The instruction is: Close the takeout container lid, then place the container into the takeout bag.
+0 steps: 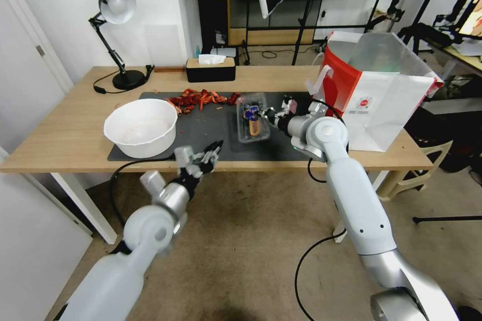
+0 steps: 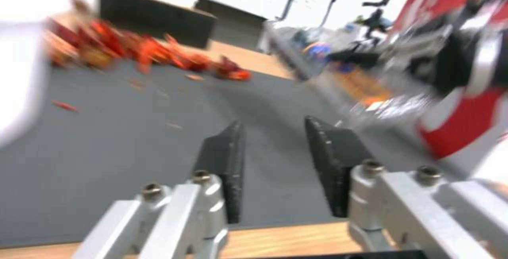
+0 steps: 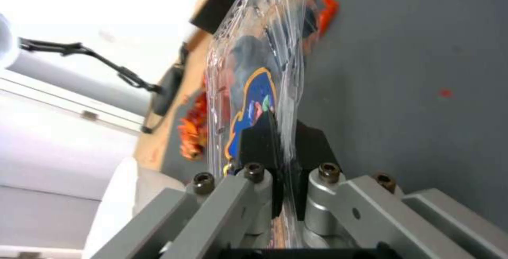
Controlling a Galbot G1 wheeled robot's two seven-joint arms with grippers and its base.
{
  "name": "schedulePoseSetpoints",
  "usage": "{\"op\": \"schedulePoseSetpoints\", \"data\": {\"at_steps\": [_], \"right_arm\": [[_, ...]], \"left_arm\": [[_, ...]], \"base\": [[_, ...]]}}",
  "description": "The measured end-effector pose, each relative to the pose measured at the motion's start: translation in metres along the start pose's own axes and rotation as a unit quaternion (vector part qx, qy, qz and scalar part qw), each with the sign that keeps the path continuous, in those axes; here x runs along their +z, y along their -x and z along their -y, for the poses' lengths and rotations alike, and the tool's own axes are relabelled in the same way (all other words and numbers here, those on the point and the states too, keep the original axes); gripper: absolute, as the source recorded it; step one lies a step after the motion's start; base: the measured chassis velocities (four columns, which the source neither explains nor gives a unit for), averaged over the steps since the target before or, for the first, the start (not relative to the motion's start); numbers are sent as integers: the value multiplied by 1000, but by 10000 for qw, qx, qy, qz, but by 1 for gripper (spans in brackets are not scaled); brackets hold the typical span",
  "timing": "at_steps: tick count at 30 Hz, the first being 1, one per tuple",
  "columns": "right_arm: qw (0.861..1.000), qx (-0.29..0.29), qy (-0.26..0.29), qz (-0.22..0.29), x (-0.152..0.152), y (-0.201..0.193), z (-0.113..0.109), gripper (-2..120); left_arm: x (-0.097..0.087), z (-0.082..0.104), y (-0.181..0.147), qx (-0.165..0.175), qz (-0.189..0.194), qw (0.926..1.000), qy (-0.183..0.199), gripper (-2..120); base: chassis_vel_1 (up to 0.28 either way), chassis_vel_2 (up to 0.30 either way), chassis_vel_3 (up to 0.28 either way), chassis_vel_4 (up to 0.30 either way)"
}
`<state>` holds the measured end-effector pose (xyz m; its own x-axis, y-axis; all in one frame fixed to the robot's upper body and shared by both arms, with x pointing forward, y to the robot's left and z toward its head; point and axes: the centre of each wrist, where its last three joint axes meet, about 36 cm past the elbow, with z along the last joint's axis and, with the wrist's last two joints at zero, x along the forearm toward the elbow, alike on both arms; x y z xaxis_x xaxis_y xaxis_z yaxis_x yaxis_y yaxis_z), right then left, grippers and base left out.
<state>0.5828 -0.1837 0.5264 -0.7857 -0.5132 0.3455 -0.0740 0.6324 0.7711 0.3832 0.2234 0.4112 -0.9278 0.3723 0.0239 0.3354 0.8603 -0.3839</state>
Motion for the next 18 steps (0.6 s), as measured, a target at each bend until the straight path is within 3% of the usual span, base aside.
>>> {"op": "schedulePoseSetpoints", "data": {"at_steps": [1, 4, 7, 8, 11, 18], "right_arm": [[10000, 0, 0, 0, 0, 0, 0, 0], [9999, -122, 50, 101, -2, 0, -5, 0], [9997, -166, 75, 145, -3, -2, -6, 0], [9993, -266, 120, 246, -6, -7, -8, 0], [9982, -393, 123, 429, -11, -18, -11, 0], [9921, -613, -136, 1090, -33, -56, -18, 0]], "left_arm": [[0, 0, 0, 0, 0, 10000, 0, 34], [6, -9, -13, -230, 209, 9976, 626, 47], [7, -11, -15, -307, 260, 9960, 795, 51], [11, -14, -22, -456, 333, 9925, 1085, 62], [20, -15, -35, -727, 378, 9870, 1386, 73], [36, -7, -52, -1188, 302, 9804, 1545, 96]], "base": [[0, 0, 0, 0], [0, 0, 0, 0], [0, 0, 0, 0], [0, 0, 0, 0], [0, 0, 0, 0], [0, 0, 0, 0]]}}
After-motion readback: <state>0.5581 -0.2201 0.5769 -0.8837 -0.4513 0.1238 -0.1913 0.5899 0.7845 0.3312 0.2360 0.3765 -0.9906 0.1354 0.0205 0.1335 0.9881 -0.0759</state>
